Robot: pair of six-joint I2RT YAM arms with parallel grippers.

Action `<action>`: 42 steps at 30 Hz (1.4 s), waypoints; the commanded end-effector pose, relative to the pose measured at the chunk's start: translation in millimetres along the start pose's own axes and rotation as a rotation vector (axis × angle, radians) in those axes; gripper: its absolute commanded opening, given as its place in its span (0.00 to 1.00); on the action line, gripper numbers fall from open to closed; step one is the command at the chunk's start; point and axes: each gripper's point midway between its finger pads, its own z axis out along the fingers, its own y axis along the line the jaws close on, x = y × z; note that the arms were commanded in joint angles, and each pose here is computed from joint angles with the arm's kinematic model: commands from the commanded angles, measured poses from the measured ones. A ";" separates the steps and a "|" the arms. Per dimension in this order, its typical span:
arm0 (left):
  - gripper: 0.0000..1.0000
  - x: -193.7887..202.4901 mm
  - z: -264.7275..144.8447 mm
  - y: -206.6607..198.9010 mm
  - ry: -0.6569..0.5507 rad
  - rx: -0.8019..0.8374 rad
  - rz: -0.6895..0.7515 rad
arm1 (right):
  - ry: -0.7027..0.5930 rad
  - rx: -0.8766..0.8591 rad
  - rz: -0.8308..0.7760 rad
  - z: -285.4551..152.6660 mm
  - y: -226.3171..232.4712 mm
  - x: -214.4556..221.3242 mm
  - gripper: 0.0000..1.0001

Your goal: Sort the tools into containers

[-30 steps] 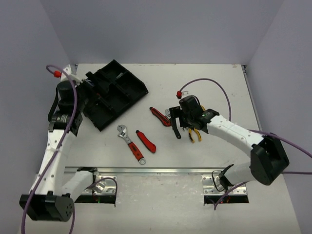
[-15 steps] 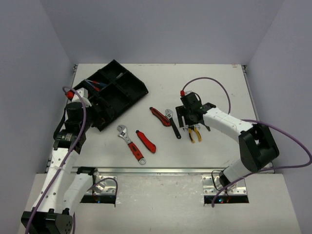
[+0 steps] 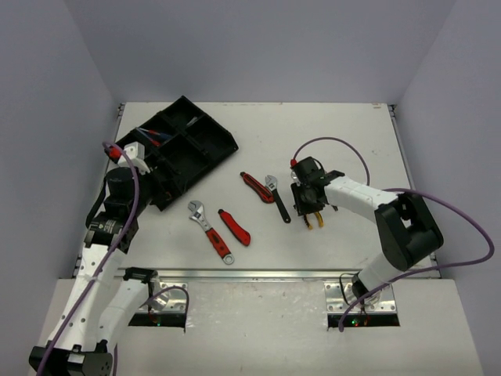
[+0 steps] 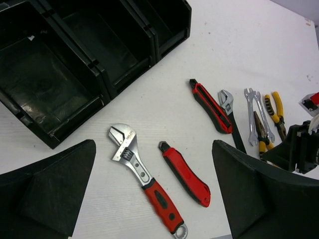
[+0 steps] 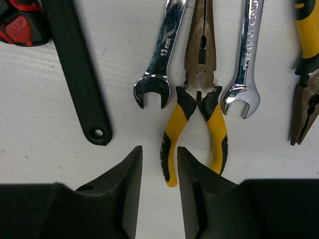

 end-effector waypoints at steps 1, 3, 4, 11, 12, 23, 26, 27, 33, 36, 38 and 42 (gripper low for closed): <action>1.00 -2.4 3.4 -10.9 -0.008 0.049 0.023 | 0.038 0.027 0.016 10.4 -3.7 11.0 0.33; 1.00 -2.3 3.2 -10.9 -0.009 0.047 0.023 | 0.059 0.017 0.019 14.6 -1.9 17.6 0.30; 1.00 -2.4 3.0 -10.9 -0.010 0.046 0.023 | 0.067 0.013 0.020 16.6 -1.3 20.6 0.28; 1.00 -2.4 1.9 -12.7 -0.012 0.052 0.024 | 0.094 -0.016 0.039 19.6 2.2 36.0 0.06; 1.00 -2.0 2.2 -12.6 -0.010 0.051 0.024 | 0.091 -0.019 0.039 18.5 2.4 36.1 0.03; 1.00 26.3 6.4 -55.8 0.112 0.315 -0.079 | -0.154 -0.165 0.053 -44.1 21.0 2.8 0.00; 1.00 36.9 13.5 -81.4 0.115 0.497 -0.221 | -0.238 -0.258 0.039 -64.6 33.6 -8.5 0.00; 1.00 42.5 16.6 -86.2 0.118 0.541 -0.262 | -0.264 -0.289 0.033 -71.3 38.3 -12.3 0.00; 1.00 55.8 11.9 -136.1 0.091 0.738 -0.380 | -0.398 -0.484 -0.018 -111.5 73.2 -30.8 0.00; 0.99 51.1 12.5 -169.4 0.061 0.751 -0.362 | -0.469 -0.575 -0.071 -136.2 98.8 -39.5 0.00; 0.97 60.1 24.2 -181.9 0.090 0.718 -0.378 | -0.507 -0.612 -0.103 -148.6 113.1 -43.5 0.00; 0.89 74.4 46.7 -197.5 0.121 0.632 -0.418 | -0.534 -0.648 -0.127 -163.2 133.6 -51.9 0.00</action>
